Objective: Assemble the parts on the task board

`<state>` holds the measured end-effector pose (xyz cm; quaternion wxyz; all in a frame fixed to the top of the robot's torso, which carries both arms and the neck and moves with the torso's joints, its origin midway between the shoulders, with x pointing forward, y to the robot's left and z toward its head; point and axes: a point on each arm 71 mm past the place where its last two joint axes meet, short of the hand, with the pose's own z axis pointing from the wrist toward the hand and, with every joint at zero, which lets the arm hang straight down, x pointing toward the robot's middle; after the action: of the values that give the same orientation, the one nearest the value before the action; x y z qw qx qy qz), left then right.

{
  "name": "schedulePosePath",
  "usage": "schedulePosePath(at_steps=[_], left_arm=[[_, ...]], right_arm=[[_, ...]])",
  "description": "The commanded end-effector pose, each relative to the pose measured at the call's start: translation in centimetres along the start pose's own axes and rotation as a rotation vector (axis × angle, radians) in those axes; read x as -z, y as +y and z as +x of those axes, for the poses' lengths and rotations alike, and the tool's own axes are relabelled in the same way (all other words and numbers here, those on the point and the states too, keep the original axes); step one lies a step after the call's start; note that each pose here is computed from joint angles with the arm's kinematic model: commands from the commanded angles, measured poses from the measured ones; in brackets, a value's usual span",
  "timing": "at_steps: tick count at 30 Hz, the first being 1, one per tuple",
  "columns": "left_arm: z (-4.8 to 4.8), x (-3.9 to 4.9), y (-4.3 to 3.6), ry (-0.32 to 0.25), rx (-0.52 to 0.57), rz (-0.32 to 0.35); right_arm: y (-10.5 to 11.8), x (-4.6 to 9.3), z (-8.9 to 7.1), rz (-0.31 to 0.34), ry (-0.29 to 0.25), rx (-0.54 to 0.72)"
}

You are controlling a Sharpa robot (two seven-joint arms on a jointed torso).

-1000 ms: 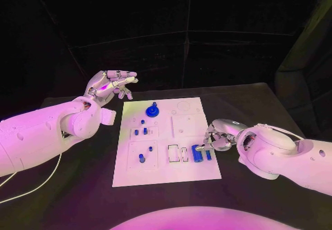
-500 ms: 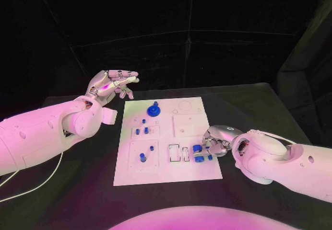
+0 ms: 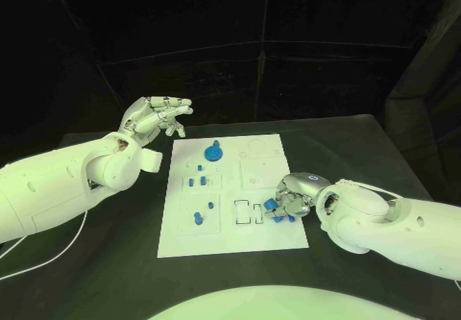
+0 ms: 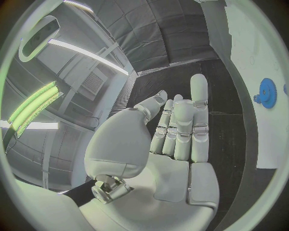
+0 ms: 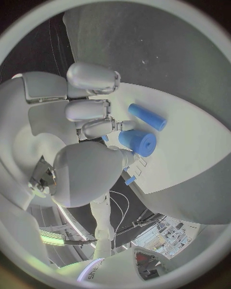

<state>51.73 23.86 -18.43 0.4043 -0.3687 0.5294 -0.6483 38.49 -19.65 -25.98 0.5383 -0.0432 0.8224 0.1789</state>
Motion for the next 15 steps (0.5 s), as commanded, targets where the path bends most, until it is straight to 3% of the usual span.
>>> schedulePosePath(at_steps=[1,7,15], left_arm=[[0.06,-0.03,-0.07,0.011,0.008,0.003],[0.03,0.02,-0.08,0.011,0.008,0.003],[0.03,0.03,-0.08,0.011,0.009,0.003]], right_arm=[[-0.3,0.0,1.2,0.009,0.053,0.038],[-0.5,0.2,1.2,0.019,0.035,-0.061],[-0.1,1.2,0.3,-0.014,-0.057,-0.244]])
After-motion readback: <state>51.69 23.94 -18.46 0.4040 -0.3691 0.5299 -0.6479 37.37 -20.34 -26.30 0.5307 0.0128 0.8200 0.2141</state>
